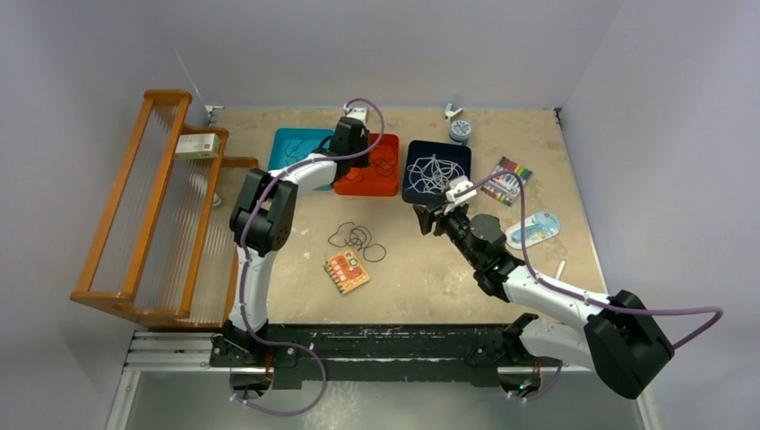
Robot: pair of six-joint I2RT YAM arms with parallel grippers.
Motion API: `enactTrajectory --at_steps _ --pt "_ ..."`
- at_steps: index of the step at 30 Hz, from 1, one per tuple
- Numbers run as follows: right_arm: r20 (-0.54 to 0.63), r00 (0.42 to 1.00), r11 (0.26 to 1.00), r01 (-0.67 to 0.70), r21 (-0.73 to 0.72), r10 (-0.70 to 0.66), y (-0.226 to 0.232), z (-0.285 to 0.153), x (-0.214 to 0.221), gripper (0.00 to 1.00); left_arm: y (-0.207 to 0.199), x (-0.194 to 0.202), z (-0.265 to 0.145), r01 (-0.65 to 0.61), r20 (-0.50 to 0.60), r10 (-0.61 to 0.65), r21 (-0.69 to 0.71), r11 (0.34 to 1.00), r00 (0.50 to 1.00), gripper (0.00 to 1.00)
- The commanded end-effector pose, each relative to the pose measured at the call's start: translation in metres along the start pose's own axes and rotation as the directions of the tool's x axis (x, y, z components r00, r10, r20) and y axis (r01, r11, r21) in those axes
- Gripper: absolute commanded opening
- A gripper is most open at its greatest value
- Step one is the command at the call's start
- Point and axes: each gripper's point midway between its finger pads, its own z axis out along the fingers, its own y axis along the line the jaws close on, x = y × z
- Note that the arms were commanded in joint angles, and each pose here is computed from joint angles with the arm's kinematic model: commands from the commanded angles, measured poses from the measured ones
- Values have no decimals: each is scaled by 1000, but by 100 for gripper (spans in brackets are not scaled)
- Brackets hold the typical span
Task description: Untangle the cables
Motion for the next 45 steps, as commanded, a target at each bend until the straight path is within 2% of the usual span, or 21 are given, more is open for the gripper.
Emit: enactTrajectory --at_steps 1,5,11,20,25,30,37,40,45 --pt "91 996 1000 -8 4 7 1 5 -33 64 -9 -48 -20 -3 103 1 27 1000 995 30" --pt "87 996 1000 -11 -5 11 3 6 -31 64 -11 -60 -36 8 124 -13 39 999 992 44" --pt "83 996 1000 -10 -12 11 4 7 -30 64 -11 -70 -65 38 157 -46 56 998 986 54" --pt "79 997 999 -16 -31 18 9 11 -29 64 -14 -86 -96 71 186 -89 98 993 978 57" --pt "76 997 999 -17 -28 19 8 11 -28 64 -6 -88 -110 99 197 -111 71 993 974 57" --pt "63 998 999 -29 -14 30 7 15 -27 64 2 -68 -125 156 159 -161 43 987 974 54" --pt "-16 995 994 -102 -38 102 16 24 -23 64 15 -1 -156 231 57 -232 27 973 971 49" --pt "-80 993 985 -100 -141 90 36 30 -18 64 20 17 -175 267 51 -268 25 963 962 48" --pt "-194 981 929 -58 -365 -15 75 43 5 65 34 31 -209 289 70 -288 -7 957 955 48"
